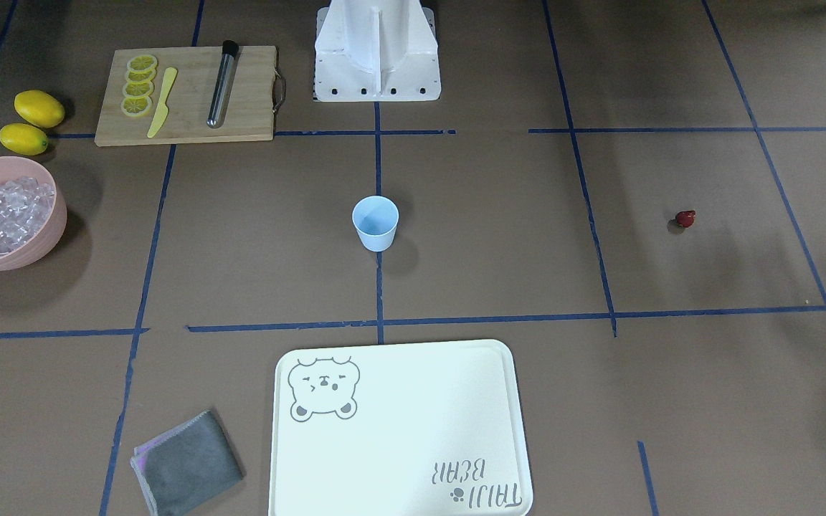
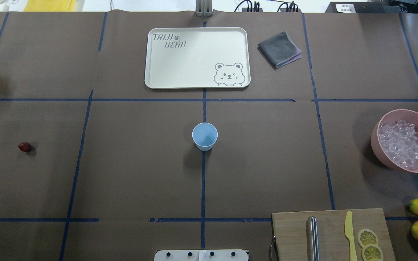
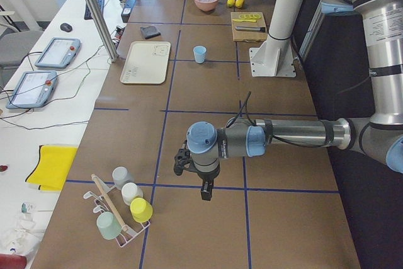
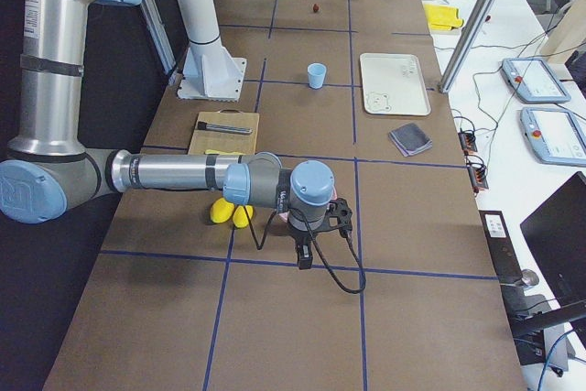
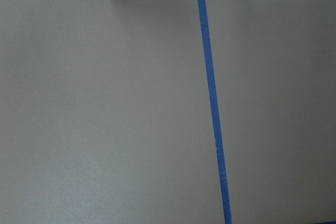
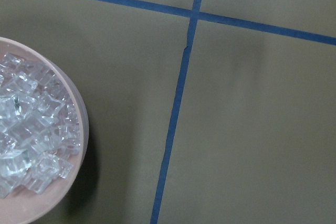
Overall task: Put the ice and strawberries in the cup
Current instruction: 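Move the right gripper toward the pink bowl of ice cubes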
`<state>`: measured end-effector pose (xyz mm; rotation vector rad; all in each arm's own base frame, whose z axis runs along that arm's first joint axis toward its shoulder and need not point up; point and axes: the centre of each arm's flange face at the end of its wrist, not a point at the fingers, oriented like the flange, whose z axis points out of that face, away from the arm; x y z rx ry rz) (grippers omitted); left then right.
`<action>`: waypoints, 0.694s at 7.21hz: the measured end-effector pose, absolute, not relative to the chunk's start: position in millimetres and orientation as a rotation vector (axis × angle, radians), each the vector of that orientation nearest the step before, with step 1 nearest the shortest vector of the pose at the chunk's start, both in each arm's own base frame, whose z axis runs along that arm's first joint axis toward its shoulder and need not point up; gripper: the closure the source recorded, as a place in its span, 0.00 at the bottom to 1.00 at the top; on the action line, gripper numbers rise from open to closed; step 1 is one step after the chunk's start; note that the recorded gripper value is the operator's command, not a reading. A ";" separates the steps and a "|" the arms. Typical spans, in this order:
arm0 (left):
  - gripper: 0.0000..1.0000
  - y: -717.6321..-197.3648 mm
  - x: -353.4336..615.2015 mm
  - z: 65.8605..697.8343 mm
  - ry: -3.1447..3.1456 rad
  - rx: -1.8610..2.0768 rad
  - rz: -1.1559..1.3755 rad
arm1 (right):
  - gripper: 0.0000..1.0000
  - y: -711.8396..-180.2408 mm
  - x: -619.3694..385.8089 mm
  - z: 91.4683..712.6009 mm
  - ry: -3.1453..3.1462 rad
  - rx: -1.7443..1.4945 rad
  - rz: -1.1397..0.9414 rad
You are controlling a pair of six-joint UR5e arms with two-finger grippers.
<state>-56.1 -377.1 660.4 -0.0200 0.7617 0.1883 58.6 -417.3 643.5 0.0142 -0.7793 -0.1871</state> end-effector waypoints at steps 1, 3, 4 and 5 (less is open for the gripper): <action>0.00 -376.7 -54.4 659.3 0.780 -0.017 0.190 | 0.01 -416.3 57.8 641.7 -0.785 0.018 -0.189; 0.00 -376.8 -49.0 654.4 0.852 -0.007 0.185 | 0.01 -418.6 45.9 623.5 -0.829 0.041 -0.213; 0.00 -376.9 -47.8 653.3 0.869 -0.005 0.181 | 0.01 -420.9 30.1 604.9 -0.851 0.044 -0.218; 0.00 -376.9 -47.3 653.0 0.876 -0.005 0.179 | 0.02 -422.3 9.7 584.2 -0.861 0.020 -0.187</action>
